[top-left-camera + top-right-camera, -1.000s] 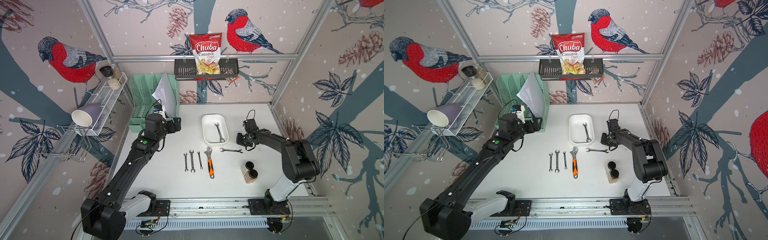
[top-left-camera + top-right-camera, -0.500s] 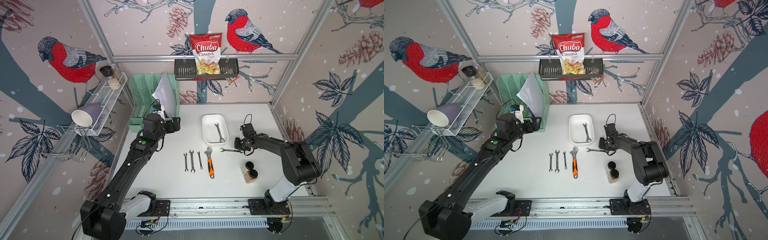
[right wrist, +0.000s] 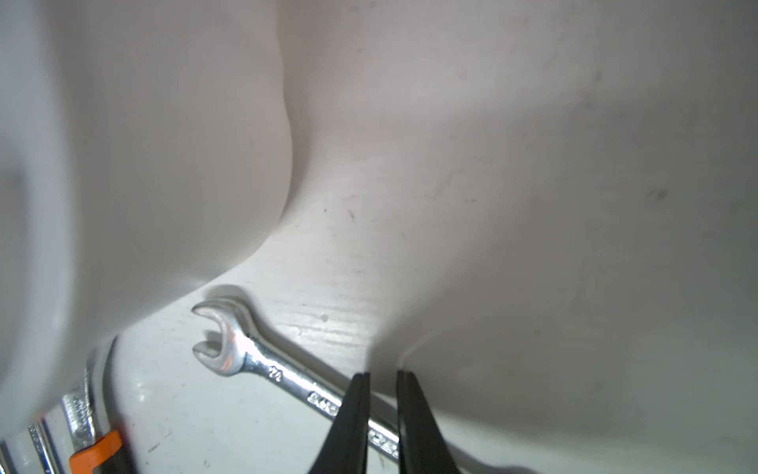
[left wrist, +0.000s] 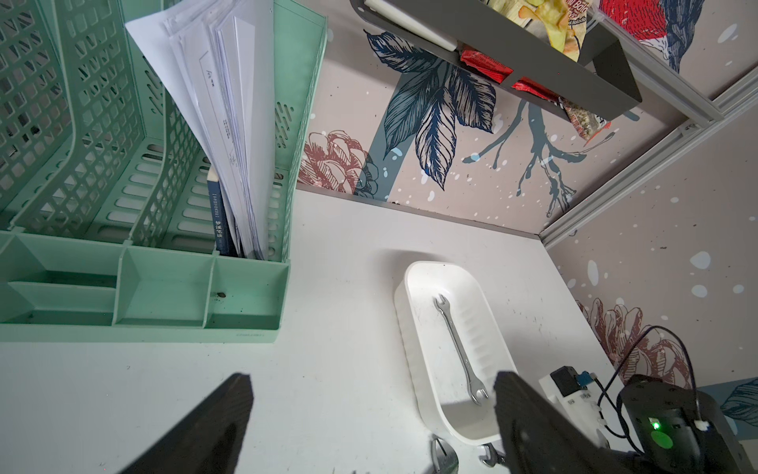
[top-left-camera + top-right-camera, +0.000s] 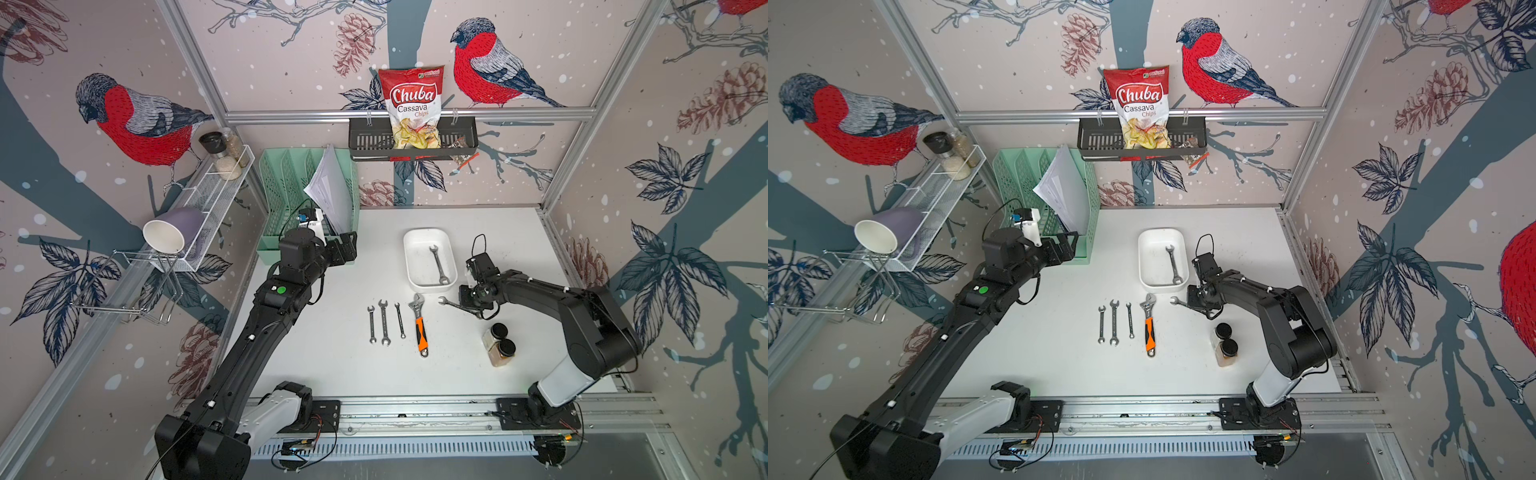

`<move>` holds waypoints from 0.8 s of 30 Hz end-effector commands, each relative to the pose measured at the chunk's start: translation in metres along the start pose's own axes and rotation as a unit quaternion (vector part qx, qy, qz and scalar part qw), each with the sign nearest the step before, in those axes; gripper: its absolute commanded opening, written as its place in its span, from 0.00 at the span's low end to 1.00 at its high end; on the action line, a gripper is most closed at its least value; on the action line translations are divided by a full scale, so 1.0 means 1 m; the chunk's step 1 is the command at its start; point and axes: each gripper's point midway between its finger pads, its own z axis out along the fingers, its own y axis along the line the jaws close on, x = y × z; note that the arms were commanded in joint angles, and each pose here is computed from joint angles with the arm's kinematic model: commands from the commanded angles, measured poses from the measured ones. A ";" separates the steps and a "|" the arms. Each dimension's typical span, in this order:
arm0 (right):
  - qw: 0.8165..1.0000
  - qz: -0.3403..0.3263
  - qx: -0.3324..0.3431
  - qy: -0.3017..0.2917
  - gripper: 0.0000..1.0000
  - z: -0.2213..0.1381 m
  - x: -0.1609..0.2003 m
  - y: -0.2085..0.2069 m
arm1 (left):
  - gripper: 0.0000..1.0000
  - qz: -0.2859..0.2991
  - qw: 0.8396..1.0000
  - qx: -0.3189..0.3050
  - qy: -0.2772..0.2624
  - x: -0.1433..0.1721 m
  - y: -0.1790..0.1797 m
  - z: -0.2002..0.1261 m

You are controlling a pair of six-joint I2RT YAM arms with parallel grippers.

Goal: Take out the wrench from the storage box
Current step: Adjust the wrench at the center of the board.

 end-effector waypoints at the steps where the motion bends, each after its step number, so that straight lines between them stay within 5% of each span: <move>1: 0.998 0.010 0.024 0.053 0.20 0.001 0.032 -0.004 | 0.96 0.002 1.000 0.014 -0.023 -0.012 -0.006 -0.002; 24: 0.996 -0.019 0.065 0.063 0.22 -0.015 0.078 0.002 | 0.96 0.002 0.999 0.023 -0.034 -0.018 -0.010 -0.008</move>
